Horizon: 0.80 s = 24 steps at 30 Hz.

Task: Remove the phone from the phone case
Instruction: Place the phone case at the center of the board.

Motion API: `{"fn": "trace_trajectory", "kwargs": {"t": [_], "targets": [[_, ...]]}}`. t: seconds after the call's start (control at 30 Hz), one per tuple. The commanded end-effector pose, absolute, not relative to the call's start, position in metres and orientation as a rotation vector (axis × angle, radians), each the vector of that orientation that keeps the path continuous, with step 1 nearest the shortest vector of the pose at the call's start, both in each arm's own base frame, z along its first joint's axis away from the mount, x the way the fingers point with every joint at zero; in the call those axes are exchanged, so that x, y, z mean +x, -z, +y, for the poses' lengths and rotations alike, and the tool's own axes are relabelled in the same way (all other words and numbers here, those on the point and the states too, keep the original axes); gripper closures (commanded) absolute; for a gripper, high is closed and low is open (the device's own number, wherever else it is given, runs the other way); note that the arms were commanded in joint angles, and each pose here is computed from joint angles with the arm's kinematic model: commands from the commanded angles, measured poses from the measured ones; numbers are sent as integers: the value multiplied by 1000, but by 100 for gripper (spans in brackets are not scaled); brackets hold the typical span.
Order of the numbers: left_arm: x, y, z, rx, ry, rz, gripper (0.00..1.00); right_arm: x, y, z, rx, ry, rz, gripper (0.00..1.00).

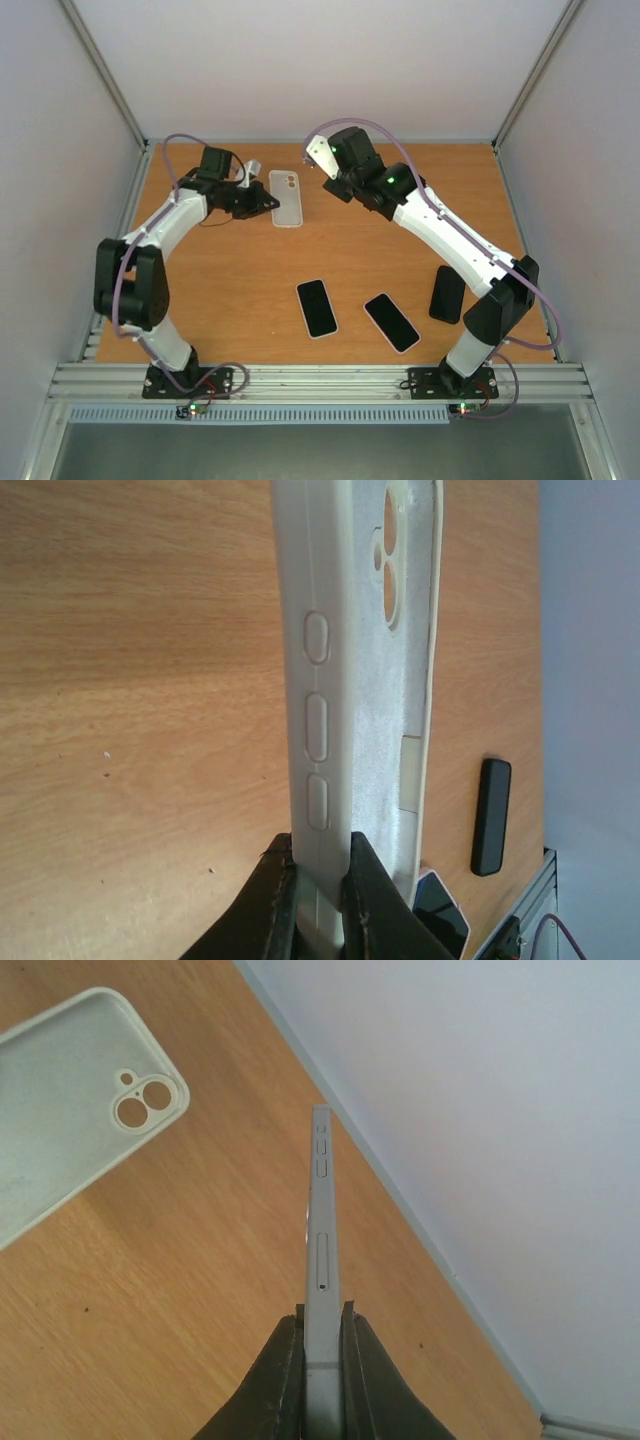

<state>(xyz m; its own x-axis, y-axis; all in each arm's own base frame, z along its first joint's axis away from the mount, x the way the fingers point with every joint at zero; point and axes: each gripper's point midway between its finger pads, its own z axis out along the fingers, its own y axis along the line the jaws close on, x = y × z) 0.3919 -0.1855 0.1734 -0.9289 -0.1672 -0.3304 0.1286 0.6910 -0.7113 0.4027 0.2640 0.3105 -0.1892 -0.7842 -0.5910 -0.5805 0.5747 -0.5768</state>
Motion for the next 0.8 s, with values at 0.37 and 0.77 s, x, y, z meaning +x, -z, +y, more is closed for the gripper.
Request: {"fn": "trace_trajectory", "kwargs": {"t": [0.37, 0.77], "targets": [[446, -88, -234, 16, 1136, 2695, 100, 410, -322, 246, -1006, 279, 1909, 99], [453, -31, -226, -33, 953, 2858, 100, 414, -313, 242, -1000, 269, 1937, 99]]}}
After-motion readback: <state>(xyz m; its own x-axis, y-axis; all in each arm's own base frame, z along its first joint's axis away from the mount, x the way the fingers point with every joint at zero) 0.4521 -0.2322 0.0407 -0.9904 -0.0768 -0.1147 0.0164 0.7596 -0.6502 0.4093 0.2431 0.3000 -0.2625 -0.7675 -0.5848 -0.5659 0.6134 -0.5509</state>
